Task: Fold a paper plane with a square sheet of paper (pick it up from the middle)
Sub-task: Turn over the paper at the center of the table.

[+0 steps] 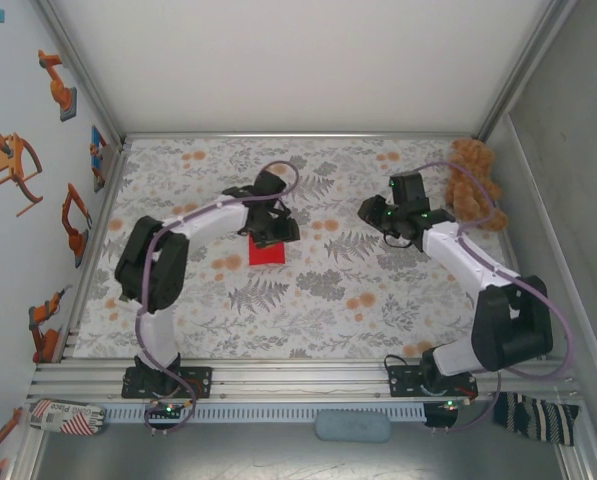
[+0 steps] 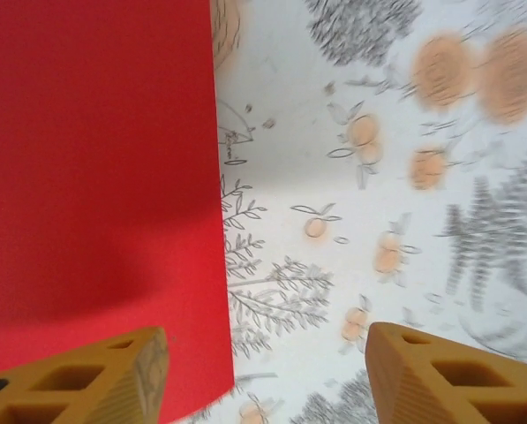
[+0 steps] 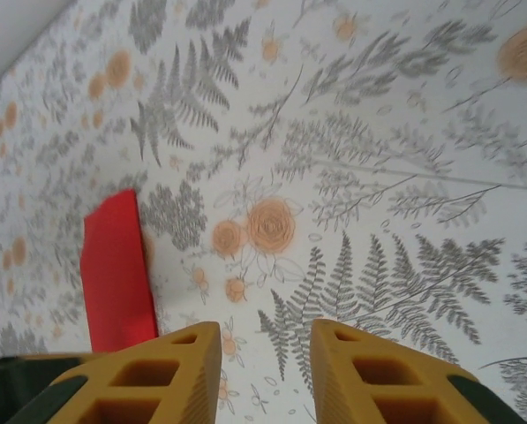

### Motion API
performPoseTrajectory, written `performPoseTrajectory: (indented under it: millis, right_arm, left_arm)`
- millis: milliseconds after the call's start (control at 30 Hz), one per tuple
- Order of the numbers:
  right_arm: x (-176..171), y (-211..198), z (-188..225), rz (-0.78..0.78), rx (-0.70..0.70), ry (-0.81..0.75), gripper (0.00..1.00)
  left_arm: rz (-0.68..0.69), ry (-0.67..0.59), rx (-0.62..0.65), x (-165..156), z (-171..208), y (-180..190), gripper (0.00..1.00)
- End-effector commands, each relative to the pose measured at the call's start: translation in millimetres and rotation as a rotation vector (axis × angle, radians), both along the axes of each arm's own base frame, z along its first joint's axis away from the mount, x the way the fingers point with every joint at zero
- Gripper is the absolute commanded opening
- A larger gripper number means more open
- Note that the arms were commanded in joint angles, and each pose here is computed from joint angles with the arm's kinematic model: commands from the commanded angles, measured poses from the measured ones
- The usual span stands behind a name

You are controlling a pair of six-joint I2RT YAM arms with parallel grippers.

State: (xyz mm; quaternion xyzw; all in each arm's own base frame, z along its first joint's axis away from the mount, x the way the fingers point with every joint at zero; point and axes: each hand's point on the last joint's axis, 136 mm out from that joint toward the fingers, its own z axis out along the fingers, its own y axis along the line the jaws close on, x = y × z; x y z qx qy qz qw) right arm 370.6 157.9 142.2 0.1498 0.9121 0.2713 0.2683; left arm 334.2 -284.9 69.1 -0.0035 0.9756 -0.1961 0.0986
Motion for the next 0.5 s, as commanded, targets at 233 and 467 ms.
performPoseTrajectory:
  millis: [233, 467]
  right_arm:
    - [-17, 149, -34, 0.363, 0.095, 0.085, 0.19]
    - [-12, 213, -59, 0.455, 0.130, 0.125, 0.14]
  left_arm:
    - [0.270, -0.143, -0.116, 14, 47, 80, 0.83]
    - [0.410, -0.185, -0.119, 4, 47, 128, 0.97]
